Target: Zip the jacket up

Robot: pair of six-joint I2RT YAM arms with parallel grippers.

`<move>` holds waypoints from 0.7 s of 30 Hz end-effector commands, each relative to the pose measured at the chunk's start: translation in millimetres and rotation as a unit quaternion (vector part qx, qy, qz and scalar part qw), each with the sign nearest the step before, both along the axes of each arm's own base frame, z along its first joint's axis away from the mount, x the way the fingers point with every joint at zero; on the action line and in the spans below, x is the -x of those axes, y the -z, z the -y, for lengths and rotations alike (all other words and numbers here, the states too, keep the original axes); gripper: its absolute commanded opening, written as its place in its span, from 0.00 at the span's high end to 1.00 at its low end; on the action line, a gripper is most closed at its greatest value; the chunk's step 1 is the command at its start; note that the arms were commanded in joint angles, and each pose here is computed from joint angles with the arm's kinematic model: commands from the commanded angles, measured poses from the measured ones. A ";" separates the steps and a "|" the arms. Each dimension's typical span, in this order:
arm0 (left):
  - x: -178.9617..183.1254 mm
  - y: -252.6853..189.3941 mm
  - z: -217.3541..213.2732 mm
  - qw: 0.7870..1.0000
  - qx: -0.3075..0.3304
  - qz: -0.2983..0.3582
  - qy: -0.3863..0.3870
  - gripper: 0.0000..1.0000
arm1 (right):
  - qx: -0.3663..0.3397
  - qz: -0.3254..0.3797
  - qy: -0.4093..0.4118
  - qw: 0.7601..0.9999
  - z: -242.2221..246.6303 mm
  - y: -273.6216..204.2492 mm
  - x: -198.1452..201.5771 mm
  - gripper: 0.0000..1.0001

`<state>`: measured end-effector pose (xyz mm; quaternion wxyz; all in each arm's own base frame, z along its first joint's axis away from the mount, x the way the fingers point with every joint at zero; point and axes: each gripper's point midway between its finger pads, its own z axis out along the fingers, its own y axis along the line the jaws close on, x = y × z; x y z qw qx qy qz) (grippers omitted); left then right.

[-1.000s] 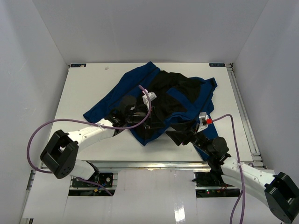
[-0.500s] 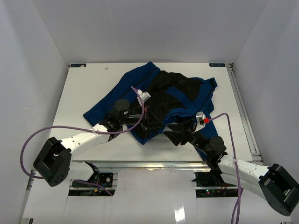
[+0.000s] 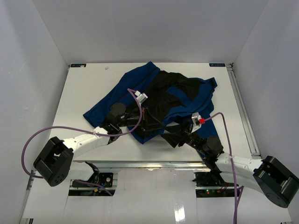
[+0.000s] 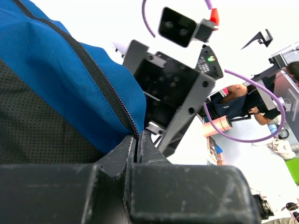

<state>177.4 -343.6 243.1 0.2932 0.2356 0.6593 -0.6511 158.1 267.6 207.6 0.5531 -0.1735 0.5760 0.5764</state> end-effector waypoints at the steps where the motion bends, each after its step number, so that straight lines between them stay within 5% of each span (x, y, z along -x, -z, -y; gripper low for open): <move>1: 12.0 -22.1 -0.5 0.998 0.041 0.033 0.027 1.00 | -0.033 0.030 -0.003 0.999 0.4 -19.7 4.0 0.36; 21: 15.5 -21.6 -1.4 0.998 0.037 0.052 0.026 1.00 | -0.059 0.062 -0.029 0.996 -1.4 -43.1 18.2 0.33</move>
